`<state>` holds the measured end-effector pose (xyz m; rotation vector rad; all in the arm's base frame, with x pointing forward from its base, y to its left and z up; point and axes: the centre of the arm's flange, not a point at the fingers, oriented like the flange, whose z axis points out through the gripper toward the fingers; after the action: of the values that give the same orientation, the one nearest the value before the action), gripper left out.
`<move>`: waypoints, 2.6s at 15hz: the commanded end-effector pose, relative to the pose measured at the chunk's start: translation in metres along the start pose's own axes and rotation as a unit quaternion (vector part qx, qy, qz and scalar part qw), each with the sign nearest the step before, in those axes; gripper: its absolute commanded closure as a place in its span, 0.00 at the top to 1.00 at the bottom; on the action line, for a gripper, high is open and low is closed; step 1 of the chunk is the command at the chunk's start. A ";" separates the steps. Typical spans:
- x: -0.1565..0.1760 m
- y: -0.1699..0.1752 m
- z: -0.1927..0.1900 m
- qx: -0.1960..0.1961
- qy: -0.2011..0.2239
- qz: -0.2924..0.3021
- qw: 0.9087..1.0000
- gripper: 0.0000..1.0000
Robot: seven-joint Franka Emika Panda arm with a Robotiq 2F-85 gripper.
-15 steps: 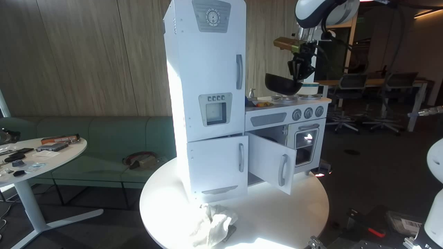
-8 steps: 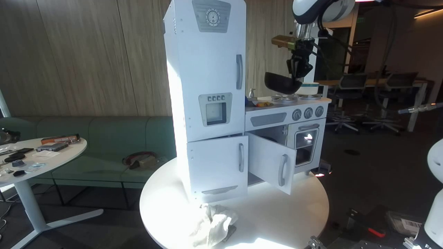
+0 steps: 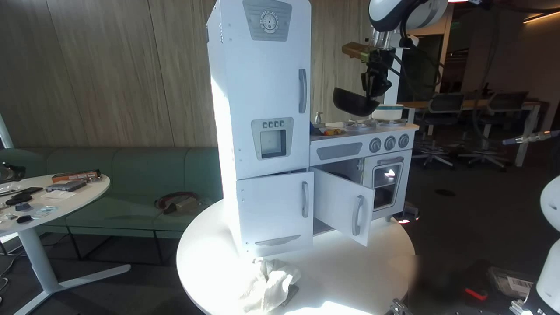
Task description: Remove the black bowl from the upper cabinet and put it on the counter.
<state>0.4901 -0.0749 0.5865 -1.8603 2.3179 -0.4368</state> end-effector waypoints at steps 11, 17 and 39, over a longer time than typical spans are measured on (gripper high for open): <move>-0.006 -0.016 -0.014 0.072 -0.025 -0.018 0.997 0.03; -0.006 -0.015 -0.012 0.043 -0.020 -0.016 0.999 0.03; 0.014 0.009 0.000 -0.110 0.140 -0.083 0.981 0.03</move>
<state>0.4717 -0.0865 0.5720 -2.1752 2.5063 -0.4462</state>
